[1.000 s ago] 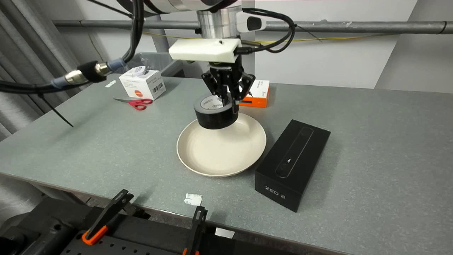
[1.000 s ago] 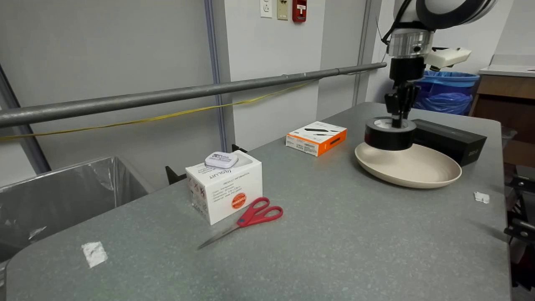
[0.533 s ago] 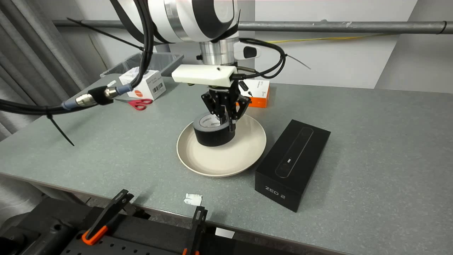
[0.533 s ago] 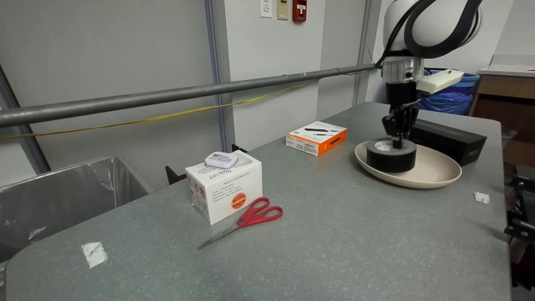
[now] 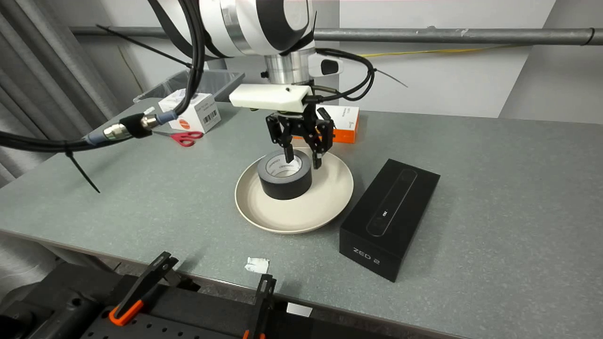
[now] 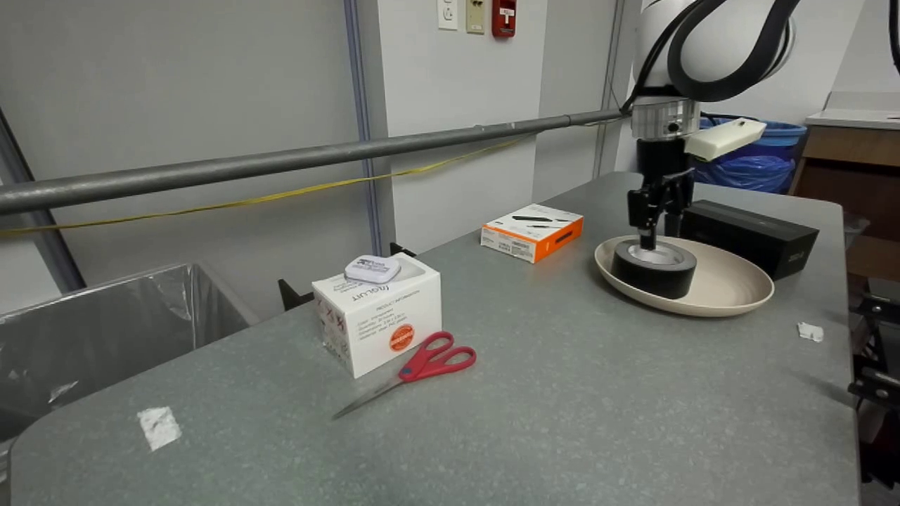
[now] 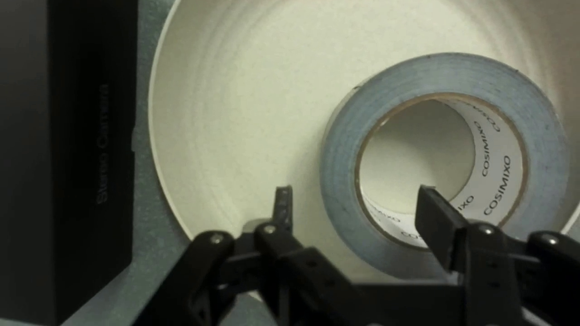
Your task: Put the tape on the plate
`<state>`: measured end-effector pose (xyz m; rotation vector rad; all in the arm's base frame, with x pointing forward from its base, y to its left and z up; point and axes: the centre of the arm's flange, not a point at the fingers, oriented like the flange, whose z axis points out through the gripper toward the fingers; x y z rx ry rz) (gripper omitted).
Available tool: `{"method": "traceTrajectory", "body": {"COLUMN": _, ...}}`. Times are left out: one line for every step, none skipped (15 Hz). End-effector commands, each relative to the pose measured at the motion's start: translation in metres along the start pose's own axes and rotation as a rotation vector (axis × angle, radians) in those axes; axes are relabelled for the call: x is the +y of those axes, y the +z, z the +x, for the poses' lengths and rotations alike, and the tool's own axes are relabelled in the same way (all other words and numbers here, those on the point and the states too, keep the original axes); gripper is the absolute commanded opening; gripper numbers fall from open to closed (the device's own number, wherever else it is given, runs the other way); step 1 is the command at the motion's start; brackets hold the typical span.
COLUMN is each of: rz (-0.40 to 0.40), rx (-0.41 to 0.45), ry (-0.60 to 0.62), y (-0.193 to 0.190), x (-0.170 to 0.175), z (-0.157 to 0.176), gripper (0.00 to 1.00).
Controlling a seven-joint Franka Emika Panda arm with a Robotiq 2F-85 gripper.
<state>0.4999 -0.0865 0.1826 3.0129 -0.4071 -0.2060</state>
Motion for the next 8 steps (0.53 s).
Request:
{"method": "traceTrajectory", "body": {"rz": -0.011, "rx": 0.032, "ry": 0.011, "y": -0.0131, "x": -0.0045, "z": -0.0017, "gripper": 1.00}}
{"method": "traceTrajectory", "body": {"rz": -0.010, "rx": 0.034, "ry": 0.012, "y": -0.0143, "x": -0.0055, "z": -0.0012, "gripper": 1.00}}
{"method": "traceTrajectory", "body": {"rz": -0.008, "rx": 0.034, "ry": 0.011, "y": -0.0153, "x": -0.0064, "z": -0.0007, "gripper": 1.00}}
{"method": "traceTrajectory", "body": {"rz": -0.004, "rx": 0.030, "ry": 0.011, "y": -0.0166, "x": -0.0071, "z": -0.0006, "gripper": 1.00}}
{"method": "traceTrajectory", "body": {"rz": 0.002, "rx": 0.016, "ry": -0.004, "y": -0.0082, "x": -0.0029, "z": 0.0010, "gripper": 1.00}}
{"method": "traceTrajectory", "body": {"rz": 0.002, "rx": 0.016, "ry": -0.005, "y": -0.0085, "x": -0.0031, "z": 0.0010, "gripper": 1.00}}
{"method": "traceTrajectory", "body": {"rz": 0.002, "rx": 0.015, "ry": -0.005, "y": -0.0080, "x": -0.0031, "z": 0.0008, "gripper": 1.00}}
{"method": "traceTrajectory", "body": {"rz": 0.002, "rx": 0.014, "ry": -0.005, "y": -0.0075, "x": -0.0031, "z": 0.0007, "gripper": 1.00}}
